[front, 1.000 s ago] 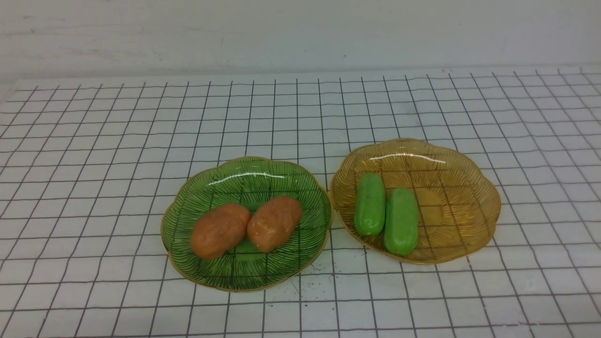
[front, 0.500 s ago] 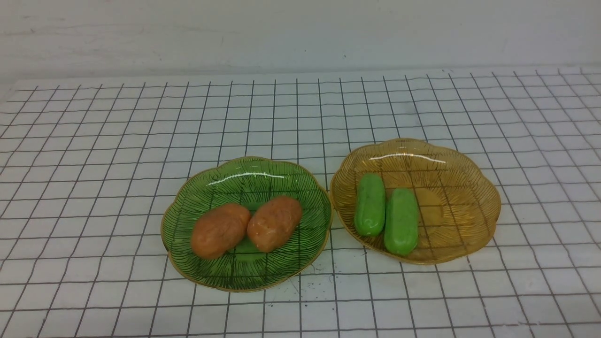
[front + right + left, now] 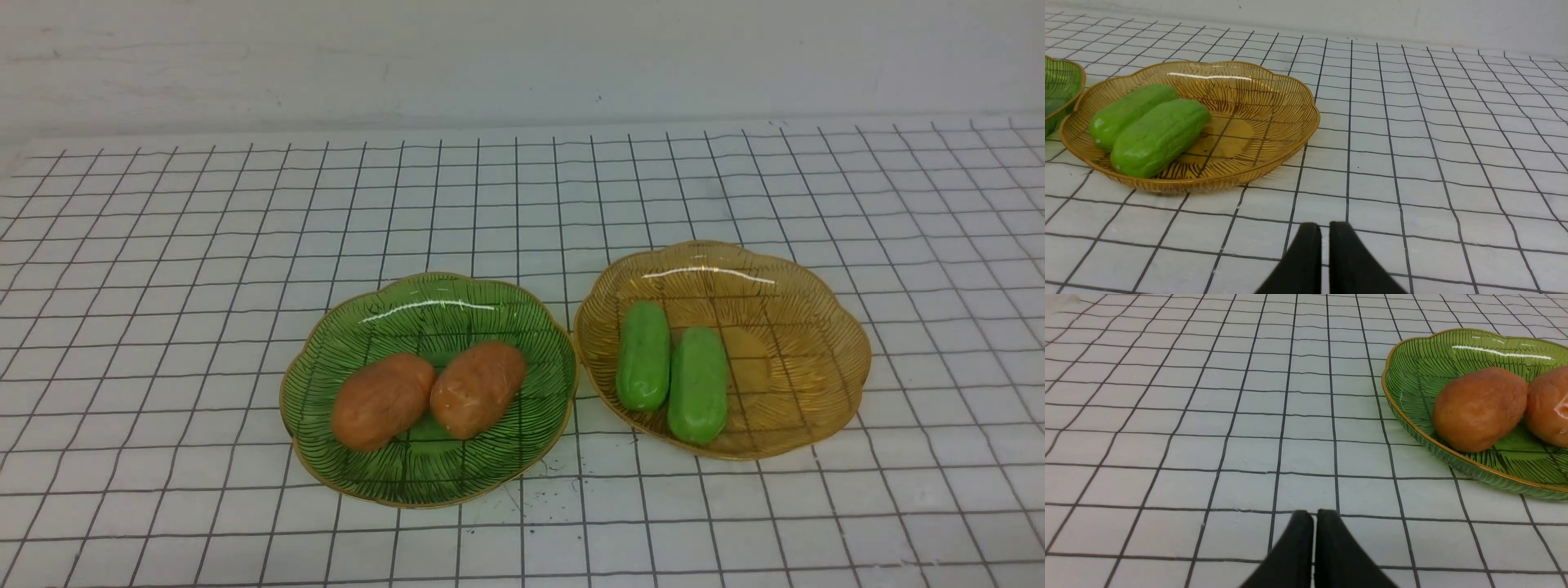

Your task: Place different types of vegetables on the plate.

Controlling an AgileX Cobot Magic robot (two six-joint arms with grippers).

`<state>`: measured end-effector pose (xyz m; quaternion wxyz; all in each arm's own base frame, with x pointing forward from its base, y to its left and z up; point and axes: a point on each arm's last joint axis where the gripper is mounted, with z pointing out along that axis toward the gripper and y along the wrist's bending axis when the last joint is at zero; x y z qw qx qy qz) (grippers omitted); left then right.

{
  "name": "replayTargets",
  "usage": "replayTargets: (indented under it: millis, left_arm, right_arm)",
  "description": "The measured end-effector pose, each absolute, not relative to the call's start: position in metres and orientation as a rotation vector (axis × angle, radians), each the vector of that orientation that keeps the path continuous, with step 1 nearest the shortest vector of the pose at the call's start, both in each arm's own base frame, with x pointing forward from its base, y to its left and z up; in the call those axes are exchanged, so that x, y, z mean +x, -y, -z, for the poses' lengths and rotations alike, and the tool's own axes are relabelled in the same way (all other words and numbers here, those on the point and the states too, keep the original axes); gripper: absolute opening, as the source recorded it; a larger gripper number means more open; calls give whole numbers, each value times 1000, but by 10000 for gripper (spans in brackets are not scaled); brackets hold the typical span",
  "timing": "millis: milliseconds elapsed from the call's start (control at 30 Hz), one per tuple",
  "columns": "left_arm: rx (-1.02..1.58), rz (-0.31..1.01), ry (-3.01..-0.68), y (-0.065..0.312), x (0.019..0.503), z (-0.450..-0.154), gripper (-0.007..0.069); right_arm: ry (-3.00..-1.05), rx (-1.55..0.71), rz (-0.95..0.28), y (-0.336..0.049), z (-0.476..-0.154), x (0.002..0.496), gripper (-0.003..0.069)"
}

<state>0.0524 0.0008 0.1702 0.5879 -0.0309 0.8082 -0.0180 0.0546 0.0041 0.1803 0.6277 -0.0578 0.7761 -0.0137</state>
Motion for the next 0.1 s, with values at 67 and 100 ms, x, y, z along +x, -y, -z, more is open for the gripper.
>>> replayTargets:
  millis: [67, 100]
  left_arm:
    - [-72, 42, -1883, -1, 52, -170, -8]
    - [-72, 42, -1883, -1, 52, -170, -8]
  right_arm:
    - [-1779, -133, 31, -4, -180, 55, 26]
    - [-1779, -133, 31, -4, -180, 55, 26]
